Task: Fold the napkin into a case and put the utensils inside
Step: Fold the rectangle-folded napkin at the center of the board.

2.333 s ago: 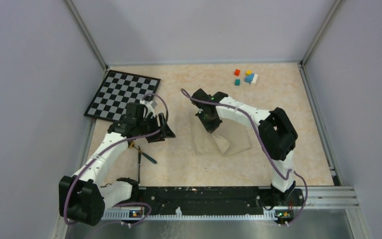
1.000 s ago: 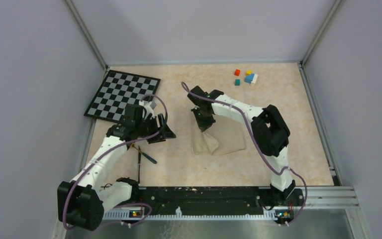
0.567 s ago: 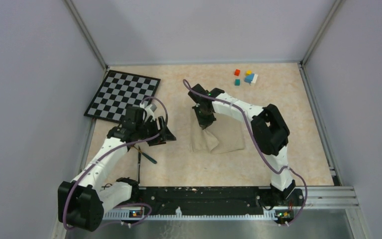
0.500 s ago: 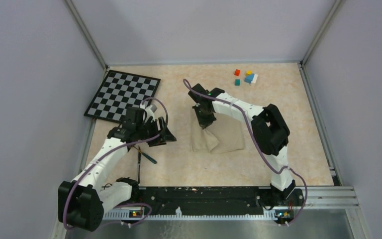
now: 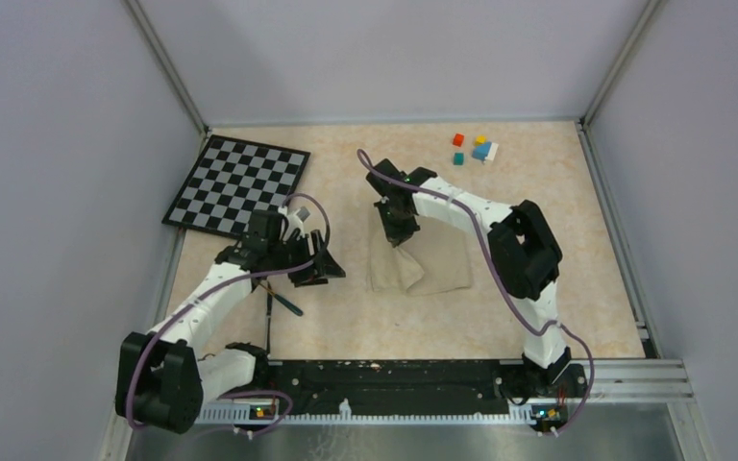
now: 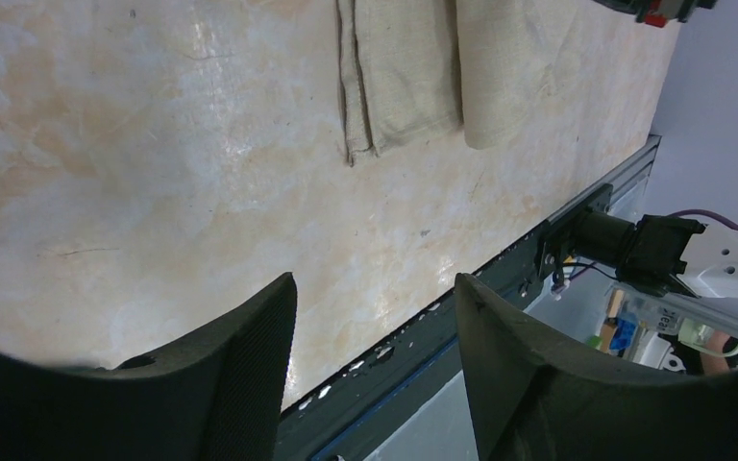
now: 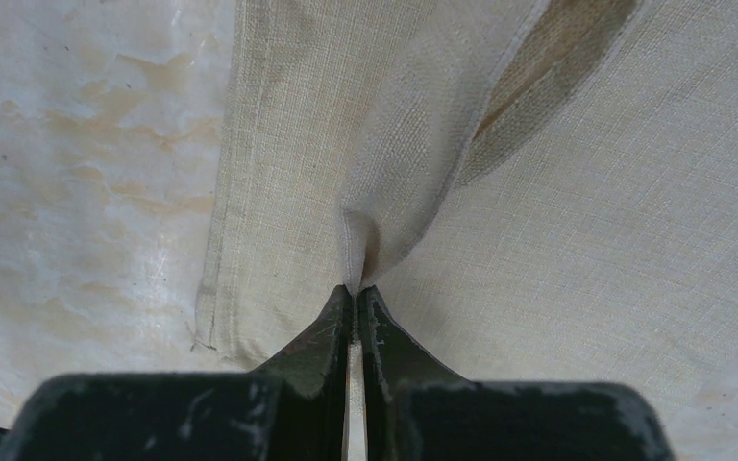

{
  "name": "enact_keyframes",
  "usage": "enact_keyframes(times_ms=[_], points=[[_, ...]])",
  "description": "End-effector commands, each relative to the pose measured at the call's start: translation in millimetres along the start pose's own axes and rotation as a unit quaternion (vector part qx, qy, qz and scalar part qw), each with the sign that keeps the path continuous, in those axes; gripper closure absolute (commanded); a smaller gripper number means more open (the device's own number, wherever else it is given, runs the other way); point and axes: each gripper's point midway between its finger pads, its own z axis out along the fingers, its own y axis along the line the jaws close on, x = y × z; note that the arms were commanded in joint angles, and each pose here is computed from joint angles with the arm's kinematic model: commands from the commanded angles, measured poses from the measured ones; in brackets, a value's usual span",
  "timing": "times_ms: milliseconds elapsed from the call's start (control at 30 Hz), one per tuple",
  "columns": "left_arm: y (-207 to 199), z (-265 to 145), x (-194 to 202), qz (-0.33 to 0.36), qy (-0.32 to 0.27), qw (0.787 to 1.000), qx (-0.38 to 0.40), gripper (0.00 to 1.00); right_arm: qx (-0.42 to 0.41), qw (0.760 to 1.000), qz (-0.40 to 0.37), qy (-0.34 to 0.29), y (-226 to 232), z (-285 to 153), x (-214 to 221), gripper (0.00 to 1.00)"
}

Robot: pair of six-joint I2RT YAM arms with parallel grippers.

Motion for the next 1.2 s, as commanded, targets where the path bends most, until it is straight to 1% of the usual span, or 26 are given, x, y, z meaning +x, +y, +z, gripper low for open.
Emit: enact_keyframes(times_ms=[0,200,733,800,867,900,933,967,1000,1033,1100,1133,1167], points=[[-4.1,6.8,-0.3,0.001,0.003,1.0,0.028,0.34,-0.006,0.999,0.018,-0.051,-3.3,-35.6,-23.1,1.0],[-0.2,8.4,1.8,-0.001,0.004,1.0,0.024,0.34,-0.005,0.998,0.024,-0.056,-8.6,-37.5,-26.4,1.0],[-2.8,2.2,0.1,0.008,-0.001,1.0,0.018,0.34,-0.029,0.999,0.023,-0.024,4.3,-0.8,-20.8,0.99],[-2.8,2.1,-0.3,0.008,-0.002,1.0,0.017,0.34,-0.044,0.999,0.021,-0.019,10.6,1.0,-19.3,0.87],[-2.5,2.2,-0.8,0.009,-0.002,1.0,0.016,0.34,-0.088,0.996,0.021,-0.013,25.3,-4.1,-18.1,0.69],[-2.1,2.2,-0.8,0.01,-0.003,1.0,0.015,0.34,-0.126,0.992,0.02,-0.013,35.3,-11.1,-18.4,0.58],[-1.6,2.6,-0.7,0.01,-0.002,1.0,0.015,0.34,-0.191,0.981,0.02,-0.031,51.4,-24.4,-27.3,0.52],[-1.0,2.9,-0.7,0.01,-0.002,1.0,0.014,0.34,-0.241,0.969,0.034,-0.033,56.4,-40.6,-27.7,0.4],[-0.6,3.1,-0.4,0.011,-0.001,1.0,0.013,0.34,-0.305,0.949,0.044,-0.062,62.2,-60.4,-39.9,0.23],[-0.4,3.1,-0.5,0.012,0.0,1.0,0.012,0.34,-0.343,0.933,0.054,-0.091,57.8,-79.9,-49.2,0.2],[-1.0,1.9,-1.0,0.014,-0.001,1.0,0.011,0.34,-0.384,0.909,0.078,-0.14,37.2,-109.5,-57.2,0.19],[-1.1,1.4,-1.5,0.015,-0.002,1.0,0.011,0.34,-0.395,0.901,0.08,-0.16,26.8,-118.1,-57.4,0.18],[-1.5,1.3,-2.6,0.016,-0.004,1.0,0.011,0.34,-0.393,0.899,0.089,-0.172,12.1,-120.5,-55.9,0.18]])
